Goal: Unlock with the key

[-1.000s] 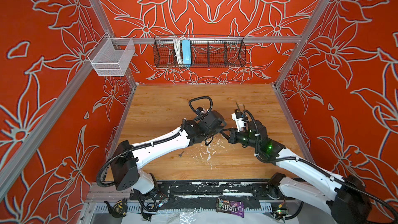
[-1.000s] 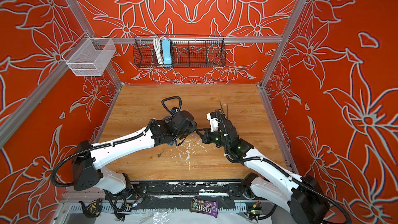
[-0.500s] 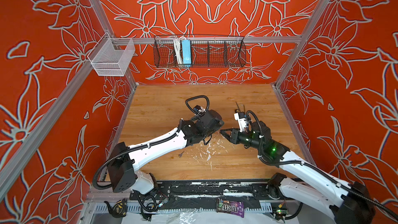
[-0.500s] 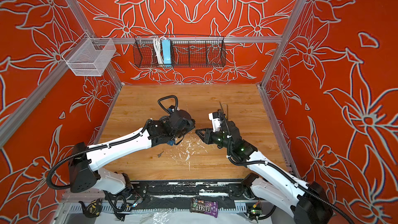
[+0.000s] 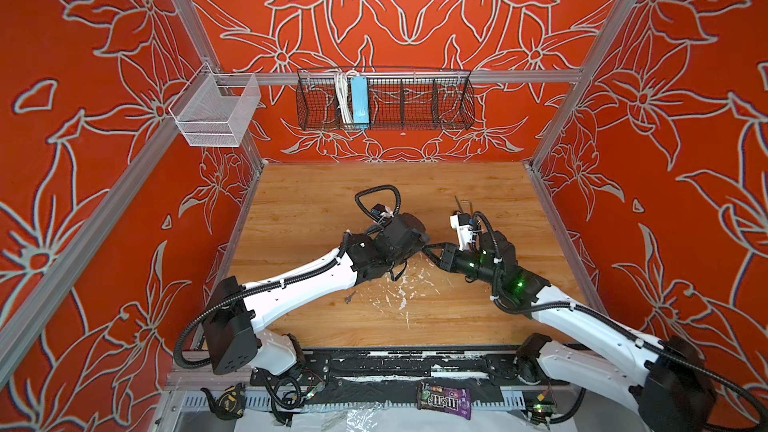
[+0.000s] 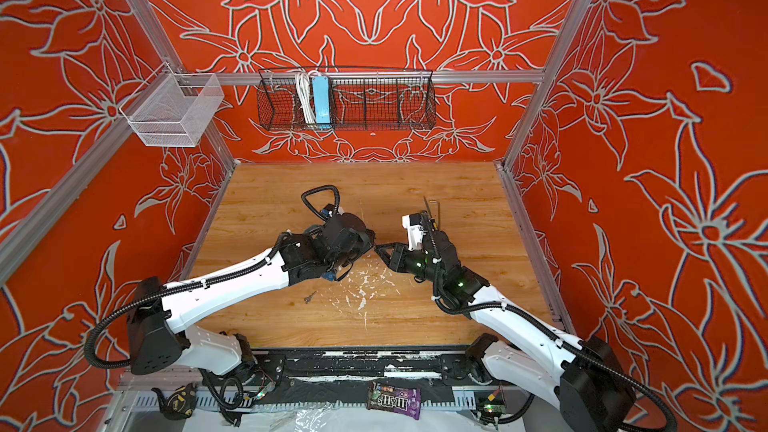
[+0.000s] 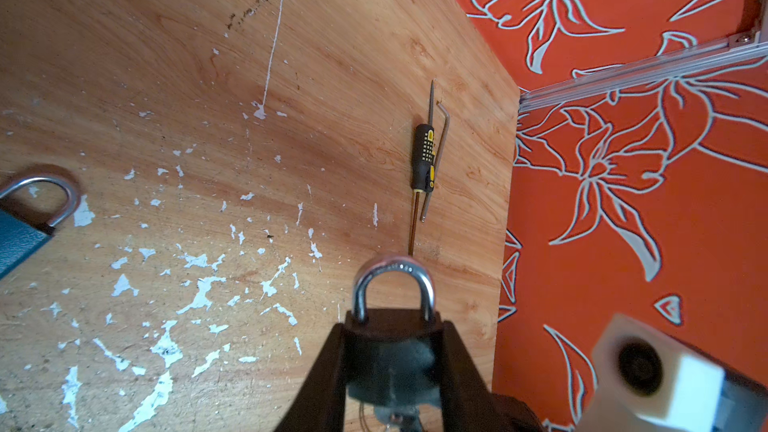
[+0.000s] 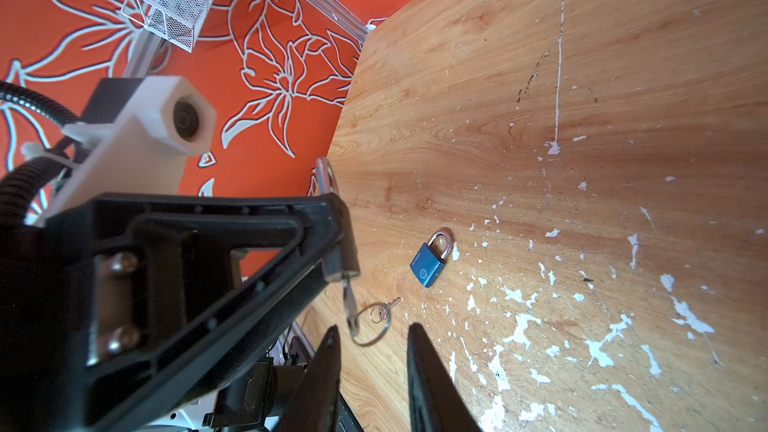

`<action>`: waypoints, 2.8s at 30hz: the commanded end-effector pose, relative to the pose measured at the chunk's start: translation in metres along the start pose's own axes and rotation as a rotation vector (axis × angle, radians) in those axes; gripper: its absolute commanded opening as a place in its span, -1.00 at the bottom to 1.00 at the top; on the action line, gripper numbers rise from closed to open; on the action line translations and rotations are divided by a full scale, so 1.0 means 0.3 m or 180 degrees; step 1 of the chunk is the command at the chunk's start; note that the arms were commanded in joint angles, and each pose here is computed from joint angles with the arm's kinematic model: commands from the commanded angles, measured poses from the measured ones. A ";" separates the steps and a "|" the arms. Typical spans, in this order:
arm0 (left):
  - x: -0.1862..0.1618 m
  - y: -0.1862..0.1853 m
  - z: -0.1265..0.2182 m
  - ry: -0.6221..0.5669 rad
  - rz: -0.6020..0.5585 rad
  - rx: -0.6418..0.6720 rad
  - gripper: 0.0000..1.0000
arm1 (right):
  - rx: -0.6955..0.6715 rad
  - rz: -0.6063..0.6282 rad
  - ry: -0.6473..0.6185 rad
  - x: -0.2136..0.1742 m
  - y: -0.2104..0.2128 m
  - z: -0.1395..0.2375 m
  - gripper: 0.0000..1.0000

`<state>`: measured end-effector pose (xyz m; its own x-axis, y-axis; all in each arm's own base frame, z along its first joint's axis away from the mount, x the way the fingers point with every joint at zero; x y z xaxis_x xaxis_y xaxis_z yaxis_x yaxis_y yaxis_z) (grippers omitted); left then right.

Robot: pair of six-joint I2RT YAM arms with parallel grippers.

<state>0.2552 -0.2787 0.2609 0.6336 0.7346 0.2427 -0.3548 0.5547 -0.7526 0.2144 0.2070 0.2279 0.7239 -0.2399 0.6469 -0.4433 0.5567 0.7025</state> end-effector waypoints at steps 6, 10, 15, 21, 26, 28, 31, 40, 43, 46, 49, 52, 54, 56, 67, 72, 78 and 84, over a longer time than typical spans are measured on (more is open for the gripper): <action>0.023 -0.018 0.025 -0.0081 0.0073 -0.0129 -1.00 | 0.0101 0.0045 -0.0148 0.058 0.051 -0.010 -0.47; 0.023 -0.021 0.028 -0.0075 0.0063 -0.0144 -1.00 | 0.0119 0.0042 -0.0141 0.059 0.051 -0.019 -0.53; 0.021 -0.020 0.029 -0.0061 0.0070 -0.0150 -1.00 | 0.0149 0.0059 -0.0145 0.066 0.057 -0.027 -0.65; 0.022 -0.030 0.039 -0.0040 0.0113 -0.0228 -1.00 | 0.0149 0.0004 -0.0118 0.057 0.047 -0.038 -0.81; 0.020 -0.047 0.054 0.0021 0.0176 -0.0350 -1.00 | 0.0205 -0.0070 -0.0091 0.048 0.046 -0.045 -0.94; 0.019 -0.057 0.064 0.0060 0.0222 -0.0442 -1.00 | 0.0264 -0.0117 -0.0113 0.049 0.051 -0.045 -0.98; 0.013 -0.071 0.077 0.0149 0.0300 -0.0596 -1.00 | 0.0373 -0.0199 -0.0154 0.058 0.071 -0.040 -1.00; 0.003 -0.106 0.121 0.0347 0.0592 -0.1057 -1.00 | 0.0542 -0.0590 -0.0349 0.095 0.109 -0.019 -1.00; -0.002 -0.116 0.135 0.0374 0.0642 -0.1201 -1.00 | 0.0681 -0.0645 -0.0372 0.109 0.134 -0.014 -1.00; -0.011 -0.126 0.146 0.0354 0.0652 -0.1264 -1.00 | 0.0789 -0.0688 -0.0360 0.117 0.160 -0.016 -1.00; -0.011 -0.127 0.150 0.0307 0.0671 -0.1284 -1.00 | 0.0849 -0.0719 -0.0403 0.125 0.180 -0.011 -1.00; -0.009 -0.126 0.149 0.0267 0.0628 -0.1277 -1.00 | 0.0758 -0.0576 -0.0373 0.126 0.183 -0.004 -1.00; -0.005 -0.118 0.147 0.0231 0.0597 -0.1201 -1.00 | 0.0666 -0.0522 -0.0377 0.122 0.173 0.002 -1.00; -0.001 -0.113 0.148 0.0190 0.0516 -0.1144 -1.00 | 0.0574 -0.0488 -0.0393 0.115 0.159 0.005 -1.00; 0.039 -0.057 0.139 -0.0030 0.0200 -0.0781 -1.00 | 0.0323 -0.0151 -0.0248 0.095 0.138 0.014 -0.86; 0.064 -0.034 0.136 -0.0073 0.0136 -0.0675 -1.00 | 0.0218 -0.0060 -0.0243 0.087 0.127 0.029 -0.60; 0.093 -0.007 0.150 -0.0151 -0.0122 -0.0531 -1.00 | 0.0110 0.0034 -0.0179 0.083 0.126 0.063 -0.35; 0.101 0.007 0.171 -0.0181 -0.0830 -0.0416 -1.00 | -0.0126 0.0181 0.0058 0.067 0.116 0.104 -0.19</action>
<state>0.2401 -0.2415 0.2783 0.6461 0.6729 0.3602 -0.1912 0.5996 -0.7771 0.2010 0.2040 0.2705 0.7111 -0.2331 0.6633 -0.4605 0.5585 0.6899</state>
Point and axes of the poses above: each gripper's point midway between its finger pads, its own z axis back along the fingers, its own y axis along the line the jaws close on, x = y × z, the point moved 6 cm from there along z, back along the fingers, and after that the axes turned 9 degrees about z, right-handed, at the moved point
